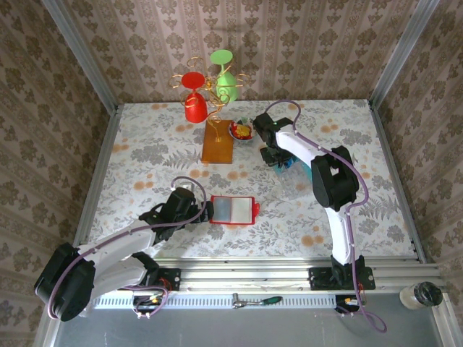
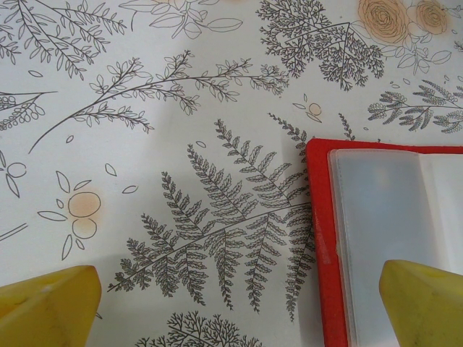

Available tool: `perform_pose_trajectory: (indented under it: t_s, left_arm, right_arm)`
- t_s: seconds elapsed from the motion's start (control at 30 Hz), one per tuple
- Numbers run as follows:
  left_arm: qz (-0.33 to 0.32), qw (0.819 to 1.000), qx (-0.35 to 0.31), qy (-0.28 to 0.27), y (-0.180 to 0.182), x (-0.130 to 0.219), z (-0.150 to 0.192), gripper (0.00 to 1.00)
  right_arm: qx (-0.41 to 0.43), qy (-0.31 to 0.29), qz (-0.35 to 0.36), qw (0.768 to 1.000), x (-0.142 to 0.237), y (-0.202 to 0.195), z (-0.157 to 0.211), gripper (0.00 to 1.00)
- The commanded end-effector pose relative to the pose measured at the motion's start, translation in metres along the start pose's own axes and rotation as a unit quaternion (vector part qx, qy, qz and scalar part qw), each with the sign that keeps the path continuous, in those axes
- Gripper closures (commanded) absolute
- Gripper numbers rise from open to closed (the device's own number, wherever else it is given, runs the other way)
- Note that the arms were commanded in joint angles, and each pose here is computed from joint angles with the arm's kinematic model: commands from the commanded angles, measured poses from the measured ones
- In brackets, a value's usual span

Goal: Put the credit cards into the card holder
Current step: Pick up the credit card from the storage box.

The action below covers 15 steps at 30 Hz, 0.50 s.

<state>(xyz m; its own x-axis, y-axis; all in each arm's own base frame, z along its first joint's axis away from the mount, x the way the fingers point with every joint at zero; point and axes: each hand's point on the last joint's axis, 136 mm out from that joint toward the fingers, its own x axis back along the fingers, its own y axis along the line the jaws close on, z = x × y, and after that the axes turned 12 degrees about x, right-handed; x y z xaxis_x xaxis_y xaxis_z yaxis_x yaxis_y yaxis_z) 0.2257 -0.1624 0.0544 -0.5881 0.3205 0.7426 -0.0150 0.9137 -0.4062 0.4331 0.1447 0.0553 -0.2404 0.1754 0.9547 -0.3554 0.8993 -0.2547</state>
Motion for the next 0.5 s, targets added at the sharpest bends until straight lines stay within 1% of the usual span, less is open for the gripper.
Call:
perform_pose_trajectory:
  t_s: [0.0, 0.17, 0.4, 0.47]
  left_arm:
    - [0.012, 1.000, 0.000, -0.010, -0.0077, 0.0024, -0.0086, 0.00]
    - [0.013, 1.000, -0.001, -0.009, -0.0084, 0.0020, -0.0088, 0.00]
    - [0.014, 1.000, -0.001, -0.010, -0.0094, 0.0023, -0.0096, 0.00]
    - [0.015, 1.000, -0.001, -0.009, -0.0102, 0.0024, -0.0097, 0.00]
  right_arm:
    - [-0.008, -0.015, -0.012, 1.000, 0.0188, -0.0041, -0.0058, 0.76]
    - [-0.012, -0.017, -0.020, 1.000, 0.0192, -0.0034, -0.0070, 0.78]
    - [-0.016, -0.023, -0.024, 0.999, 0.0237, -0.0038, -0.0097, 0.78]
    - [-0.017, -0.025, -0.027, 0.999, 0.0246, -0.0038, -0.0108, 0.81]
